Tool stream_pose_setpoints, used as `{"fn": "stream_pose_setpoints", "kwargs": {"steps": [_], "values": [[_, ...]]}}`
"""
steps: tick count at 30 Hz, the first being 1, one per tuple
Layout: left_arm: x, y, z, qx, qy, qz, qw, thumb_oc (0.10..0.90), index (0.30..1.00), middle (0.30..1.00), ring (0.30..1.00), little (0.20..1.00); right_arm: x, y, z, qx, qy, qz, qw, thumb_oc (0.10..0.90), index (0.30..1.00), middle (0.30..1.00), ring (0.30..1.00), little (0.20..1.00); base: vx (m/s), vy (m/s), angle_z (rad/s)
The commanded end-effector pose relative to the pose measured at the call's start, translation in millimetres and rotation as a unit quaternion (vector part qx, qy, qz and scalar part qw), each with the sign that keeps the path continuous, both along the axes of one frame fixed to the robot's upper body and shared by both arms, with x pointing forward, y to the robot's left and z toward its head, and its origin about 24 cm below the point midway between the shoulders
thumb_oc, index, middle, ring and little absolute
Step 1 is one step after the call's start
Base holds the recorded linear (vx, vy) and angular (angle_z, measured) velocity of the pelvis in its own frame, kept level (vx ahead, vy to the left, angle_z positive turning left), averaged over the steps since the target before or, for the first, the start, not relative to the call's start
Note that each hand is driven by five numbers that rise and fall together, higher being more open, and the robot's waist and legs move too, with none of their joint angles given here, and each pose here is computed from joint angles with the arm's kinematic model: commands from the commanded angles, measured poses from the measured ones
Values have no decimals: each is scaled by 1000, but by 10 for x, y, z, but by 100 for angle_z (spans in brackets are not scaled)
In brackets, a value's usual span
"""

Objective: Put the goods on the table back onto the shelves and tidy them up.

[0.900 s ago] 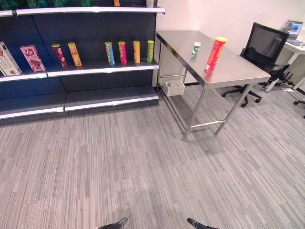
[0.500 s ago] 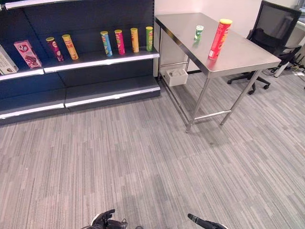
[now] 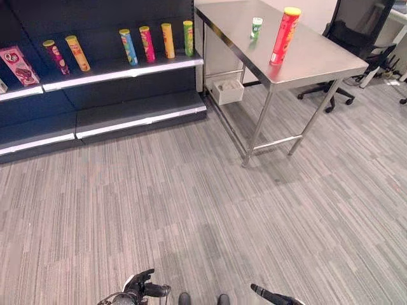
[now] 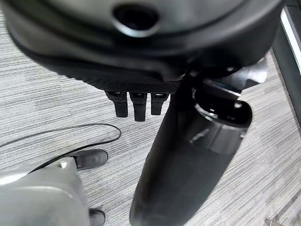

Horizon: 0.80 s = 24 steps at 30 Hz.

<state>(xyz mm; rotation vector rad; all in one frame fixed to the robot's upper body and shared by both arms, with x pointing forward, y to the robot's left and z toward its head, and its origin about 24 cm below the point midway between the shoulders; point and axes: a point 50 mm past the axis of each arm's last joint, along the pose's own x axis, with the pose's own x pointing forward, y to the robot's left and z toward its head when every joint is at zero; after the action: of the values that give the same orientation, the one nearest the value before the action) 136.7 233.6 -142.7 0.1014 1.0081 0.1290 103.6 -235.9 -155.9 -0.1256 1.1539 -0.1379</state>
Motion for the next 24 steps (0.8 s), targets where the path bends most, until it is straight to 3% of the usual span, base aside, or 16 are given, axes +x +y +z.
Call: {"fn": "stream_pose_setpoints", "kwargs": {"steps": [1,11,17,24], "values": [[249,-24,112,3,-52,-7,999,800,900,900,900,900,116,-285,128,-41,-35,-6,999,800,900,900,900,900,68,-126,17],[-1,37,2,16,-4,-3,1000,800,900,900,900,900,297,-331,209,-54,-66,-5,996,800,900,900,900,900,270,46,1],[-202,173,-31,28,16,30,999,800,900,900,900,900,355,-184,193,-38,-72,27,996,800,900,900,900,900,380,167,-57],[-32,305,85,48,-20,35,998,800,900,900,900,900,361,-141,178,-28,-70,22,997,800,900,900,900,900,249,207,-15]]}}
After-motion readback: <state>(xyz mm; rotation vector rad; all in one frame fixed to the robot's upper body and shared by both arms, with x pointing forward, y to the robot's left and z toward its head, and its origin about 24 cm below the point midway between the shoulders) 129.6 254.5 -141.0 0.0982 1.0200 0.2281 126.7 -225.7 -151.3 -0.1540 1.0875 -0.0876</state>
